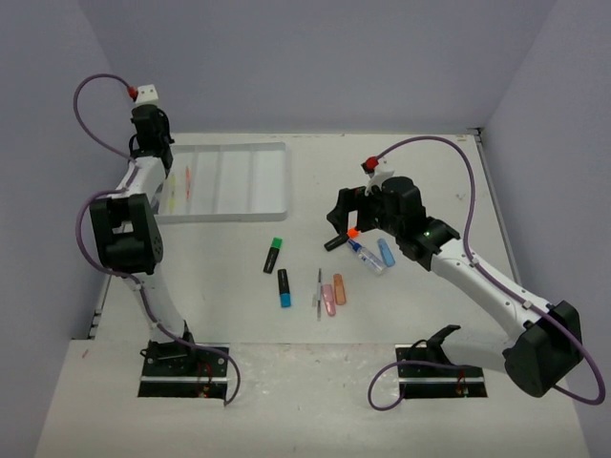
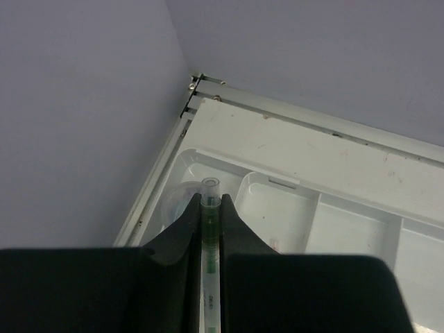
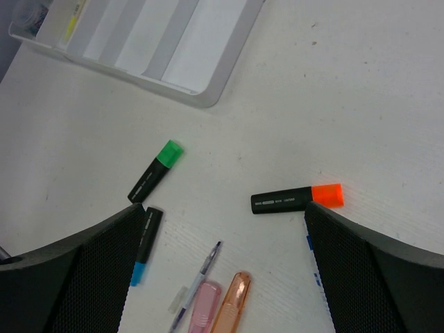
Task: Sort the stationery into containers
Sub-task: Place the pen in the storage box.
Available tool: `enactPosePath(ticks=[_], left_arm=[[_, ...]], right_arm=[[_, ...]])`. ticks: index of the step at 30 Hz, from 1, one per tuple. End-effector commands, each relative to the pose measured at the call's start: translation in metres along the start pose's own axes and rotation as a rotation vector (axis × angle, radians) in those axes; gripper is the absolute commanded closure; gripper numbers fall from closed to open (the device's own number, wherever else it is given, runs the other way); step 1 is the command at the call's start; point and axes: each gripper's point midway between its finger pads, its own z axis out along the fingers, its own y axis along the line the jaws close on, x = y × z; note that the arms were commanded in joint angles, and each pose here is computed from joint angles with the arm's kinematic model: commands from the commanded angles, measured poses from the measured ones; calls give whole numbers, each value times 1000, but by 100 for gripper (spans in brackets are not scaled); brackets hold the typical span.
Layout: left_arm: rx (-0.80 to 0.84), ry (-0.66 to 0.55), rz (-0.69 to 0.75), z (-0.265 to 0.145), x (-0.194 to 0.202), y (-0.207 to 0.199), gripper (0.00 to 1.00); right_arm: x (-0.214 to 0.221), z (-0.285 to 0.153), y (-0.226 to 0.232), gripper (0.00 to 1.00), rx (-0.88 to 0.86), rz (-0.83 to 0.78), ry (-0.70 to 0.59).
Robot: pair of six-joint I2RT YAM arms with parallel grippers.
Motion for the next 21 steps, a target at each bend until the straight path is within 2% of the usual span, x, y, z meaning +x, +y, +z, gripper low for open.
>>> enactPosePath(ticks=[1, 6, 8, 10, 12, 15, 18, 20, 21], left_arm=[[109, -20, 38, 13, 18, -16, 100], [119, 6, 89, 19, 37, -17, 100], [117, 17, 101, 20, 45, -16, 93], [113, 21, 107, 17, 49, -14, 71], [101, 16, 106, 15, 48, -12, 37], [137, -9, 87, 7, 34, -17, 22], [180, -55, 44, -5, 10, -24, 14], [204, -112, -53, -24, -26, -28, 0], [205, -138, -91, -34, -44, -26, 0]], right_arm=[[-11, 4, 2, 1, -4, 7, -46], [-9, 6, 2, 1, -7, 7, -37], [-9, 5, 2, 1, -5, 6, -38], [-9, 6, 3, 1, -11, 6, -36], [-8, 6, 4, 1, -16, 5, -32], [-7, 7, 4, 1, -21, 2, -27], [-6, 9, 5, 1, -23, 0, -23], [-5, 13, 0, 1, 5, 19, -20], [-4, 16, -3, 1, 21, 38, -18]])
